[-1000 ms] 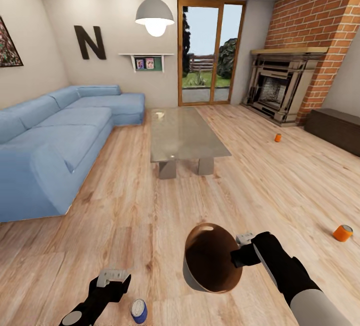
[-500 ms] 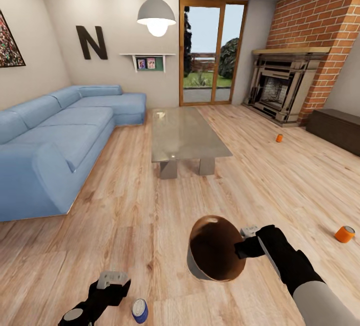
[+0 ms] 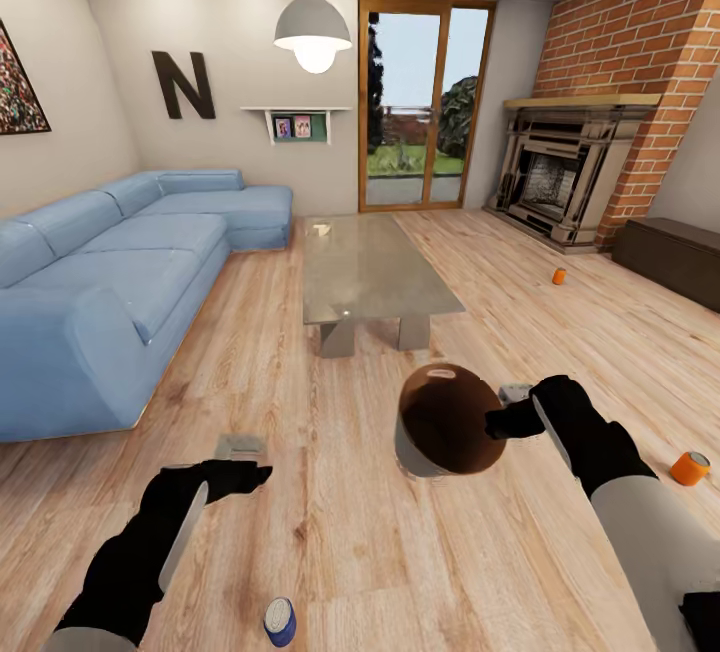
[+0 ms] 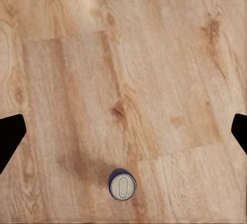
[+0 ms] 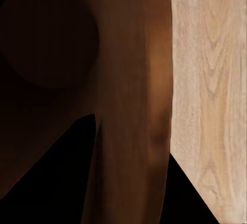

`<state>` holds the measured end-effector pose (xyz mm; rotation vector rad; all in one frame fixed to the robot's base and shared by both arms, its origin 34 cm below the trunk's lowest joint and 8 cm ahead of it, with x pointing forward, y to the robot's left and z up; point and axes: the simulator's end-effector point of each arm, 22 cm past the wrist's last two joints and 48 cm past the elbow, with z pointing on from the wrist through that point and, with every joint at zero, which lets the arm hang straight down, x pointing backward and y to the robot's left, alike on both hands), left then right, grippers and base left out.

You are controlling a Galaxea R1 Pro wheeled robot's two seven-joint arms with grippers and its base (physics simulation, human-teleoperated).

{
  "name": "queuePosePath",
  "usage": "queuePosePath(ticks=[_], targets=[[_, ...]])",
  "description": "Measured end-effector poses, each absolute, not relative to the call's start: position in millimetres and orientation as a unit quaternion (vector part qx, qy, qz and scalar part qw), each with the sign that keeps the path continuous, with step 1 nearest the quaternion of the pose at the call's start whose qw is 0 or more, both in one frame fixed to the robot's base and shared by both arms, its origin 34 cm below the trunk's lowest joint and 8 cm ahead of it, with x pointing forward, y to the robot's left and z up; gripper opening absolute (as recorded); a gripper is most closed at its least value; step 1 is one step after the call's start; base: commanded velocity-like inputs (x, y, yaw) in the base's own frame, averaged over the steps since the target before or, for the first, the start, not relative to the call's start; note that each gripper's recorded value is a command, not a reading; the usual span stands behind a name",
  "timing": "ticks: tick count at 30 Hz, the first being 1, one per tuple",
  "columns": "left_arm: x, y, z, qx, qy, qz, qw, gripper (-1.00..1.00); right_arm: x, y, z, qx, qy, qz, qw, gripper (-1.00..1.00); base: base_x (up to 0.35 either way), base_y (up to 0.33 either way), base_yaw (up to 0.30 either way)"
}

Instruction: Put the three can of soda from the living room inside the tash can in the kitchen.

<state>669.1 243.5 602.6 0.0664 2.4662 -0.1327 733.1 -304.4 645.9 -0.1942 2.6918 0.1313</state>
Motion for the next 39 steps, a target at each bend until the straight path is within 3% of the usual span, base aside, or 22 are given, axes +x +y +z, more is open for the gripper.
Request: queuePosePath(ticks=[5,10,39], targets=[[651,246,544,0.017,0.974,-0.048,0.220,1.00,761,-310,663,-0.058,0.971,0.051,0.225,-1.00,0.000,0.000,0.000],[637,246,518,0.014,0.983,-0.046,0.180,1.00,762,-322,651,-0.049,0.977,0.041,0.204,-1.00,0.000,0.000,0.000],[604,223,432,0.014,0.989,-0.060,0.138,1.00,774,-351,620,-0.023,0.984,0.020,0.178,-1.00,0.000,0.000,0.000]])
